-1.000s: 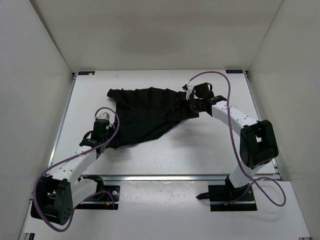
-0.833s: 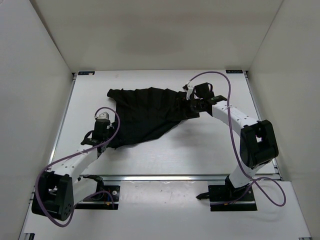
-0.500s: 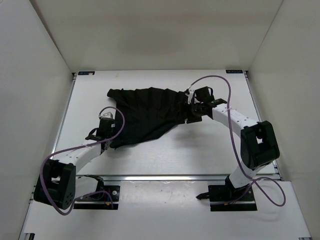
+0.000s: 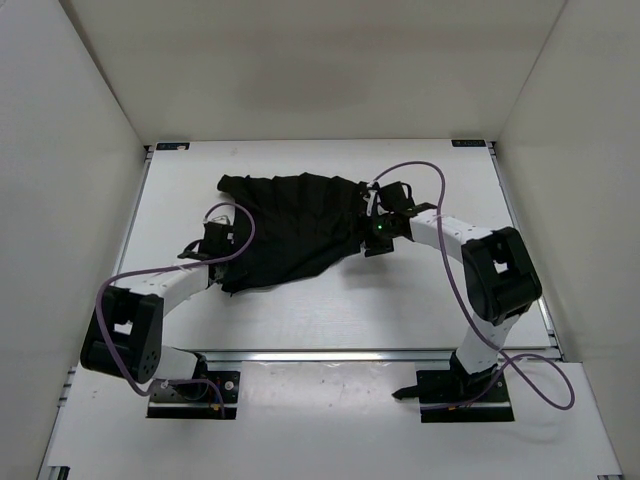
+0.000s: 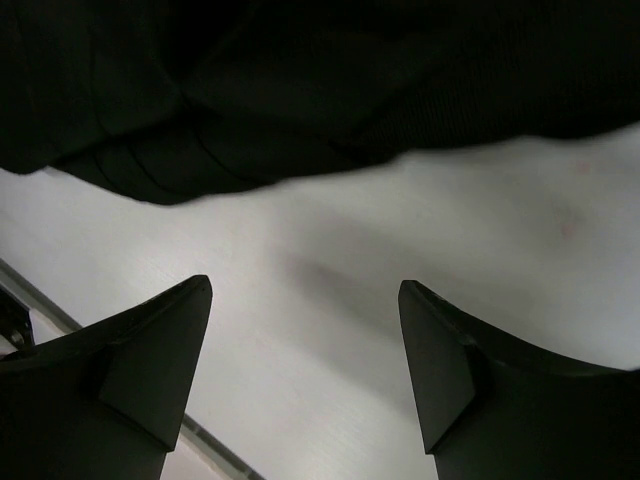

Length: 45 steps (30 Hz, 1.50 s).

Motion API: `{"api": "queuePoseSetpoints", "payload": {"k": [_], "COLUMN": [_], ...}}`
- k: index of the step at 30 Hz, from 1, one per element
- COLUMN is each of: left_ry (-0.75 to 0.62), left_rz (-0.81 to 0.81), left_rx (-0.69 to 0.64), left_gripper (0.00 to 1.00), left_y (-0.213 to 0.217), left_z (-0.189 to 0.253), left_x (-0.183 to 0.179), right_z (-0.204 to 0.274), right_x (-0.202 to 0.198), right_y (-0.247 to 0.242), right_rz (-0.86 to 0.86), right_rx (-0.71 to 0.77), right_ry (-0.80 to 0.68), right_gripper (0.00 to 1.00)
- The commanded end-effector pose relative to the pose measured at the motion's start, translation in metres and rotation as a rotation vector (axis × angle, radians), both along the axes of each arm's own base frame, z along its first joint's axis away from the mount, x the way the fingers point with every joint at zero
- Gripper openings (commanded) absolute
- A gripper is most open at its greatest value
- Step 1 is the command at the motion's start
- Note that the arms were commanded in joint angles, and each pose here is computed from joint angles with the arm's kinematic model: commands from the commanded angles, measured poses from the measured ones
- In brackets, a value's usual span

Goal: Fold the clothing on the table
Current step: Flatten the skirt out

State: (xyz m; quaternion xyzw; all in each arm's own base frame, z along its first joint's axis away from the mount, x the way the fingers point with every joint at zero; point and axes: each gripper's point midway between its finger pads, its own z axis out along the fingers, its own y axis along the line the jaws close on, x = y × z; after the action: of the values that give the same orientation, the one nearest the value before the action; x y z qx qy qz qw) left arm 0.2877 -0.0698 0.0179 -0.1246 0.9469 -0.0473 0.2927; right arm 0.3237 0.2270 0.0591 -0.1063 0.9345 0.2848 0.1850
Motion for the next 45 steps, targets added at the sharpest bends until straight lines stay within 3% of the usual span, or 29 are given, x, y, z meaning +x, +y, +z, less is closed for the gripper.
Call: {"api": "queuePoseSetpoints", "payload": {"k": [1, 14, 20, 21, 22, 24, 25, 26, 27, 31, 34, 35, 38, 41, 45], "left_ry": [0.002, -0.020, -0.003, 0.002, 0.004, 0.013, -0.005, -0.009, -0.008, 0.011, 0.037, 0.059, 0.115, 0.092, 0.063], "left_rz": [-0.017, -0.076, -0.077, -0.078, -0.080, -0.088, -0.087, -0.089, -0.106, -0.131, -0.132, -0.129, -0.101, -0.090, -0.100], "left_rx": [-0.025, -0.118, -0.107, -0.102, -0.104, -0.114, -0.110, -0.108, -0.105, -0.124, -0.089, -0.087, -0.087, -0.072, -0.071], "left_gripper": [0.00, 0.00, 0.00, 0.00, 0.04, 0.38, 0.50, 0.56, 0.74, 0.81, 0.76, 0.69, 0.38, 0.00, 0.00], "left_y": [-0.007, -0.028, -0.023, -0.023, -0.024, -0.026, -0.026, -0.025, -0.031, -0.040, -0.040, -0.039, -0.030, -0.027, -0.029], "left_z": [0.010, 0.037, 0.035, 0.033, 0.033, 0.033, 0.036, 0.036, 0.036, 0.029, 0.018, 0.011, -0.005, -0.002, 0.012], "left_x": [0.007, 0.024, 0.022, 0.022, 0.022, 0.020, 0.024, 0.025, 0.024, 0.026, 0.025, 0.023, 0.017, 0.022, 0.038], "right_z": [0.015, -0.018, -0.030, -0.033, -0.031, -0.030, -0.029, -0.025, -0.017, -0.003, 0.009, 0.011, 0.028, 0.042, 0.063], "right_x": [0.028, 0.060, 0.062, 0.061, 0.066, 0.065, 0.063, 0.067, 0.069, 0.072, 0.071, 0.067, 0.065, 0.067, 0.072], "right_y": [0.021, 0.030, 0.028, 0.030, 0.030, 0.031, 0.033, 0.031, 0.031, 0.032, 0.037, 0.035, 0.039, 0.035, 0.021], "right_rz": [-0.028, -0.129, -0.134, -0.126, -0.129, -0.122, -0.113, -0.127, -0.119, -0.089, -0.061, -0.059, -0.033, -0.030, -0.042], "right_rx": [0.040, -0.109, -0.134, -0.137, -0.135, -0.138, -0.144, -0.143, -0.145, -0.154, -0.151, -0.150, -0.138, -0.146, -0.148], "right_ry": [-0.064, -0.034, -0.001, -0.001, -0.009, -0.008, -0.008, -0.015, -0.029, -0.054, -0.073, -0.064, -0.106, -0.149, -0.178], "right_gripper": [0.72, 0.67, 0.38, 0.22, 0.07, 0.01, 0.00, 0.00, 0.00, 0.00, 0.00, 0.00, 0.00, 0.01, 0.00]}}
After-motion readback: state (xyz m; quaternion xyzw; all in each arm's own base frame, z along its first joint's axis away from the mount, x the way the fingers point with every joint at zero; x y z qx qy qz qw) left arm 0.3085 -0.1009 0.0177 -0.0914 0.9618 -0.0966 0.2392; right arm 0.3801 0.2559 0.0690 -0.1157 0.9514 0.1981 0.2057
